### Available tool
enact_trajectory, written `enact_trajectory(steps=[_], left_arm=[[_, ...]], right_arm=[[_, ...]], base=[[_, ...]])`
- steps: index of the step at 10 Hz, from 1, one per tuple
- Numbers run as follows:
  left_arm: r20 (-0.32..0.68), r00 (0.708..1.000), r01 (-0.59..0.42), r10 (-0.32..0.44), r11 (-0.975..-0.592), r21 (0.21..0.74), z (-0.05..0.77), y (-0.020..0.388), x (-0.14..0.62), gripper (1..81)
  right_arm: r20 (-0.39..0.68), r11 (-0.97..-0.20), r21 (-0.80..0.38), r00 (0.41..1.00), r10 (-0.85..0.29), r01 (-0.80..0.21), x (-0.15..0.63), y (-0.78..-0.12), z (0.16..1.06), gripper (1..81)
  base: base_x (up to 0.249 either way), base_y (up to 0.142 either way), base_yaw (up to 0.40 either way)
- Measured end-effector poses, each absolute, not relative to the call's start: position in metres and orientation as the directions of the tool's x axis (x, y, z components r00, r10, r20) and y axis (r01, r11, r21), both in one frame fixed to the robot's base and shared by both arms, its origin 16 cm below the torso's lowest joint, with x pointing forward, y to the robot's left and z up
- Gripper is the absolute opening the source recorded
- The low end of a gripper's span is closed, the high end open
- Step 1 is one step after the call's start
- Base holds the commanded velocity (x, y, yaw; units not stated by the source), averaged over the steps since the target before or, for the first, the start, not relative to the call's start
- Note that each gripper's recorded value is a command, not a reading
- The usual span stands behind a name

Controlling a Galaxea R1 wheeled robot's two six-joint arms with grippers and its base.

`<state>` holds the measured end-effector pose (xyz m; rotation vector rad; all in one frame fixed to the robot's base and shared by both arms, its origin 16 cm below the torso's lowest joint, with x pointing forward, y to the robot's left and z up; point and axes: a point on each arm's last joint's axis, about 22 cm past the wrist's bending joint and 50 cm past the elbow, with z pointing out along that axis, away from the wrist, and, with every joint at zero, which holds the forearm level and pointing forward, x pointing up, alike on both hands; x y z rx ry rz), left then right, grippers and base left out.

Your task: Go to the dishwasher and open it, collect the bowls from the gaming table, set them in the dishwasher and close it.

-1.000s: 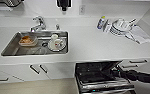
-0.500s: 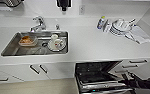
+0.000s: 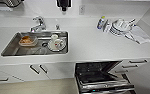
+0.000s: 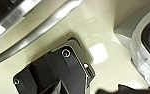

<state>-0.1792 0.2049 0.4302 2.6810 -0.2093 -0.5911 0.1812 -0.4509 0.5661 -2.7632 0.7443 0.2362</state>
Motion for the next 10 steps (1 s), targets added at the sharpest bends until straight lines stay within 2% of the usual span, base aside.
enact_trajectory(steps=[4, 8, 10], left_arm=[[-0.373, 0.9, -0.062, -0.224, -0.915, 0.398, 0.43, 0.207, -0.179, 81.1], [-0.335, 0.915, -0.079, -0.223, -0.916, 0.394, 0.423, 0.21, -0.146, 81.1], [-0.311, 0.924, -0.092, -0.224, -0.917, 0.388, 0.417, 0.213, -0.125, 81.1]], right_arm=[[-0.321, -0.83, -0.206, 0.837, -0.443, -0.518, 0.078, -0.404, 0.516, 81.1], [-0.347, -0.82, -0.257, 0.841, -0.415, -0.511, 0.02, -0.333, 0.481, 81.1], [-0.34, -0.813, -0.289, 0.848, -0.406, -0.505, 0.016, -0.311, 0.478, 81.1]], base=[[0.0, 0.0, 0.0], [0.0, 0.0, 0.0], [0.0, 0.0, 0.0]])
